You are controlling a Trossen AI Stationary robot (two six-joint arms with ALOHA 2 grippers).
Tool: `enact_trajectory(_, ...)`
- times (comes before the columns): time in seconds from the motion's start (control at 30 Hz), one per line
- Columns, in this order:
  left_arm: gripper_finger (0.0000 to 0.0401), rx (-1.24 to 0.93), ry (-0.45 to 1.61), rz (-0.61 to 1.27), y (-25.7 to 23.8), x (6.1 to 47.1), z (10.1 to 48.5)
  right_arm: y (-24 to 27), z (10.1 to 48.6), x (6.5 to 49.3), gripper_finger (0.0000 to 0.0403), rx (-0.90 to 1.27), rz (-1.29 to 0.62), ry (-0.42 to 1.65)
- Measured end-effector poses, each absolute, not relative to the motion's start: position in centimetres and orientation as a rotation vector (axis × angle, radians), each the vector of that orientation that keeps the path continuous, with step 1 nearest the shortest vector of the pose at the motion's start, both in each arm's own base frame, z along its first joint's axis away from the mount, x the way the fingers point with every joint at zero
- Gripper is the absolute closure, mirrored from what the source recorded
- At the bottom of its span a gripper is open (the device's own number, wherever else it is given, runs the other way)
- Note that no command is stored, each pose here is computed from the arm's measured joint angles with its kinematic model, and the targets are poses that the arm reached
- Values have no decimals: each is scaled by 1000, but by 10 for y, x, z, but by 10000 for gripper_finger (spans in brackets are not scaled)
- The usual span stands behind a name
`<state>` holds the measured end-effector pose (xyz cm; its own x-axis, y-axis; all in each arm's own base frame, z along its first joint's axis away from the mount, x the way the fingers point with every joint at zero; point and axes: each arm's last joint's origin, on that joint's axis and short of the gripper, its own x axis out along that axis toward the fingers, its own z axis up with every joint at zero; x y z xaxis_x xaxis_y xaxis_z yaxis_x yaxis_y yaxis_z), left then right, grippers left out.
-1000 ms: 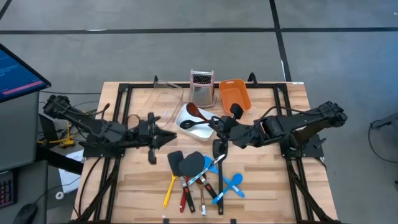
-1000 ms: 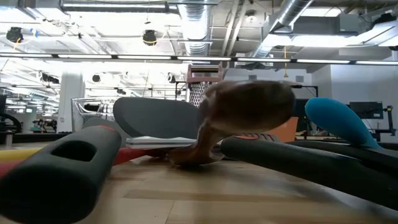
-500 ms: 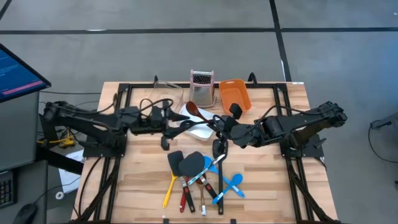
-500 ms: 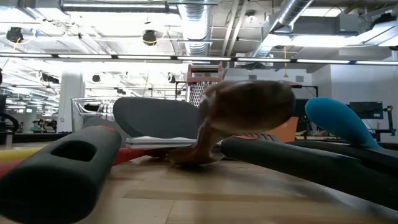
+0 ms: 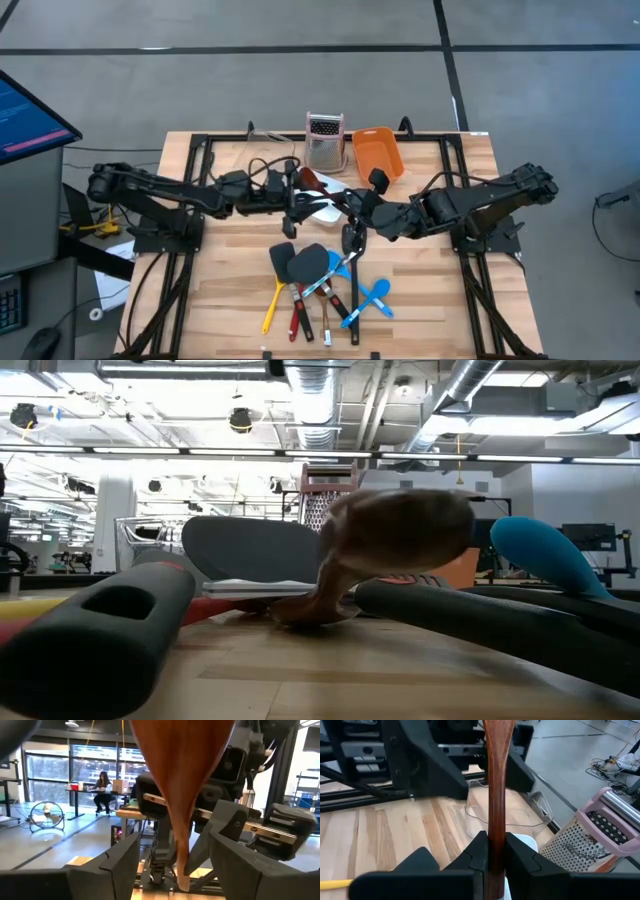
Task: Pick & Place Kitchen Items
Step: Put the wooden spoon into the white bin
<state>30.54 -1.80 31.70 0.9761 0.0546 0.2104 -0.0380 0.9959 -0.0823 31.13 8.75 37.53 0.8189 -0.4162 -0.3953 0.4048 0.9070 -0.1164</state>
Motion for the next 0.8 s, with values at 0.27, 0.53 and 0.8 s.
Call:
enact_trajectory(0.27,178,-78,-239,58,-15,322,325,88,375,311,371,-34,-436,431)
enact_trajectory(0.53,243,-80,-246,30,-16,320,328,87,375,311,371,-37,-441,428)
enact_trajectory(0.8,337,-86,-245,29,-16,320,328,87,375,311,371,-38,-443,428)
